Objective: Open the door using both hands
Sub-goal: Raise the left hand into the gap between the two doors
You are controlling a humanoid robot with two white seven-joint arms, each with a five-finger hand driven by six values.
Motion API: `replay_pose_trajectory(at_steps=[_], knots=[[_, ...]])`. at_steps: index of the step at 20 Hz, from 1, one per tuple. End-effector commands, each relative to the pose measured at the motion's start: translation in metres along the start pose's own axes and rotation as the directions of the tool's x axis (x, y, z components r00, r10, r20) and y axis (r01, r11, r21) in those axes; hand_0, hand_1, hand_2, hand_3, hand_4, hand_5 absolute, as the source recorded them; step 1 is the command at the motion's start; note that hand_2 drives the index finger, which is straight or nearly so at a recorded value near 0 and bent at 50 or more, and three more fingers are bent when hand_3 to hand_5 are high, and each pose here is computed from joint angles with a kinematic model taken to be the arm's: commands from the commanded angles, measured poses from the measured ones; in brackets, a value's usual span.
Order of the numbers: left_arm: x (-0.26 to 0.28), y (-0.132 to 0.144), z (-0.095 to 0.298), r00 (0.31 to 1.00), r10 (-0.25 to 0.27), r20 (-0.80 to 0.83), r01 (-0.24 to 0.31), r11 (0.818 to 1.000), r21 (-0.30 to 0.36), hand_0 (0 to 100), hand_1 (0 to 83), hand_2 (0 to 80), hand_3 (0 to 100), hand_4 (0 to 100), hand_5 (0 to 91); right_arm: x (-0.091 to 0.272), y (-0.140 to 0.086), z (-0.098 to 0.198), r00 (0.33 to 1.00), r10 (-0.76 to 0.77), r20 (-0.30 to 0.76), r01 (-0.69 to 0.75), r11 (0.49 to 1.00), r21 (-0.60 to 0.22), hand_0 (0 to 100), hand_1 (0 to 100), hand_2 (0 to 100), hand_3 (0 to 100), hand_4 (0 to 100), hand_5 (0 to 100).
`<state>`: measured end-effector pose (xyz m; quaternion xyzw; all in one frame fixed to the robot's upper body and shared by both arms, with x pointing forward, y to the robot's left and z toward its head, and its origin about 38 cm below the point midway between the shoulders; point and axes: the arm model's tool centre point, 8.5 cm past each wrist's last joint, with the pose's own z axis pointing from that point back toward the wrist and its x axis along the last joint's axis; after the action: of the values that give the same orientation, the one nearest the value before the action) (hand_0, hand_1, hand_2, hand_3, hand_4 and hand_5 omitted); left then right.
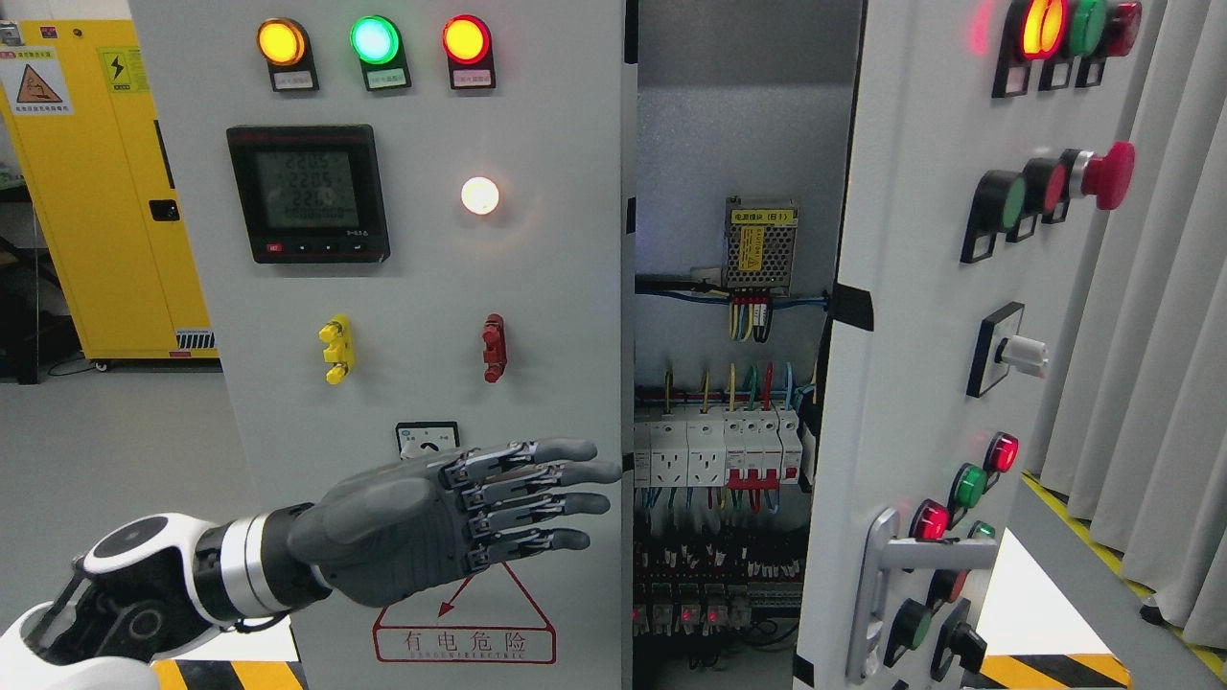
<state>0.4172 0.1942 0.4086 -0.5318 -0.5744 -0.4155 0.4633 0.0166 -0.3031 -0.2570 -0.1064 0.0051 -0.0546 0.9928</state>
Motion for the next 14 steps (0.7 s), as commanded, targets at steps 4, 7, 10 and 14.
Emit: replay_pose_trajectory(at_steps=[4,7,10,14], knots=[[0.01,0.016,-0.083,0.997,0.064,0.037,-0.059,0.99,-0.128,12,55.6,0.0,0,0,0.0,0.0,0.0,0.0,1.0,0.0,0.0,0.0,1.0,-0.001,0,50,4,0,0,0],[0.008,0.025,-0.102,0.994,0.099,0.037,-0.093,0.987,-0.133,12,55.6,0.0,0,0,0.0,0.0,0.0,0.0,1.0,0.0,0.0,0.0,1.0,0.001,0,50,4,0,0,0],[0.012,0.023,-0.123,0.995,0.092,0.036,-0.086,0.983,-0.159,12,55.6,0.0,0,0,0.0,0.0,0.0,0.0,1.0,0.001,0.0,-0.001,1.0,-0.001,0,50,4,0,0,0],[0.009,0.015,-0.149,0.998,0.067,0.016,-0.062,0.981,-0.184,12,55.6,0.0,0,0,0.0,0.0,0.0,0.0,1.0,0.001,0.0,-0.001,1.0,0.001,0,50,4,0,0,0]])
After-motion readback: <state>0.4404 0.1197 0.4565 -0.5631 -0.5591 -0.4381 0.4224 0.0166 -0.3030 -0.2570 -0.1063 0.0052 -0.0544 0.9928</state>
